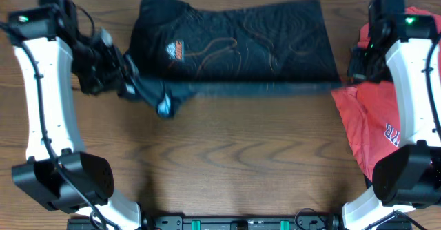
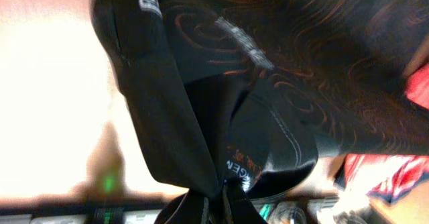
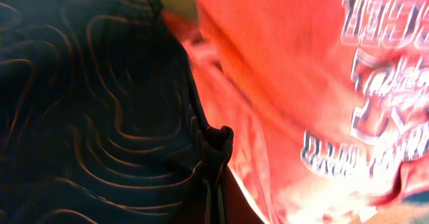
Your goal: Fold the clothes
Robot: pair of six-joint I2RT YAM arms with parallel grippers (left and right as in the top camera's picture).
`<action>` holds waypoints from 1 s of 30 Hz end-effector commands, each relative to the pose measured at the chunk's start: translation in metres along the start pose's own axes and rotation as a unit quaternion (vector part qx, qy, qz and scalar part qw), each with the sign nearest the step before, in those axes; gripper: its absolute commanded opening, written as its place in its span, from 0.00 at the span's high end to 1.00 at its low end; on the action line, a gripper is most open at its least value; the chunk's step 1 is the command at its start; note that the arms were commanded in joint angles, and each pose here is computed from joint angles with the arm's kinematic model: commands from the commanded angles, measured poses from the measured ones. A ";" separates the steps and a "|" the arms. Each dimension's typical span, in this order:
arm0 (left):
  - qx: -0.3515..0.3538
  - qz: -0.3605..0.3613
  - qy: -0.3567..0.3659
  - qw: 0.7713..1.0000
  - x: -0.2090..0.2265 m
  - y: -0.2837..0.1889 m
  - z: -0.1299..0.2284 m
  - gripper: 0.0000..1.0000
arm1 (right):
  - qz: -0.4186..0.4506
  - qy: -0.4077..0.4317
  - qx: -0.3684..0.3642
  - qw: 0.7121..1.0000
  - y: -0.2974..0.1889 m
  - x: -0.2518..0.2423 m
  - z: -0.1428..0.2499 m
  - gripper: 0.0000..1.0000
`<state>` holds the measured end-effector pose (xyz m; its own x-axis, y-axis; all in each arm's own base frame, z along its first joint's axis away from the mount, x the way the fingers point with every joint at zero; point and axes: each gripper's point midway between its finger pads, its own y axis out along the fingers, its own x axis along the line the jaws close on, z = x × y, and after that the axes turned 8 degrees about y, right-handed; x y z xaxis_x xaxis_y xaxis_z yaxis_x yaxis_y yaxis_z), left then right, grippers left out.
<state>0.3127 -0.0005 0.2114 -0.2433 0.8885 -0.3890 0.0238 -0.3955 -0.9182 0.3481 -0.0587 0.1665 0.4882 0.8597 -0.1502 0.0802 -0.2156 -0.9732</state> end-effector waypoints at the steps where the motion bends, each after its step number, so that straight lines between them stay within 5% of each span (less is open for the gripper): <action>1: 0.076 -0.009 0.010 0.997 0.019 0.029 0.030 0.94 | 0.045 0.016 0.044 0.998 0.023 -0.016 0.022 0.99; 7: 0.148 -0.020 -0.013 0.989 0.044 0.075 0.076 0.94 | 0.063 0.014 0.133 0.989 0.053 -0.022 0.072 0.99; 15: 0.135 -0.077 -0.048 0.987 0.067 0.085 0.113 0.94 | 0.083 0.015 0.182 0.980 0.074 -0.031 0.109 0.99; 24: 0.068 -0.094 -0.071 0.991 0.067 0.070 0.133 0.94 | 0.068 0.022 0.161 0.984 0.060 -0.033 0.111 0.99; 30: -0.029 -0.088 -0.054 0.994 0.064 0.065 0.096 0.94 | 0.003 0.042 0.085 0.995 0.063 -0.007 0.076 0.99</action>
<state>0.1977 0.0016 0.1348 -0.3191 0.9182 -0.2347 -0.0099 -0.2508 -0.9680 0.2717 -0.0457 0.0908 0.5322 0.8232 -0.1976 -0.1275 -0.1528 -0.9800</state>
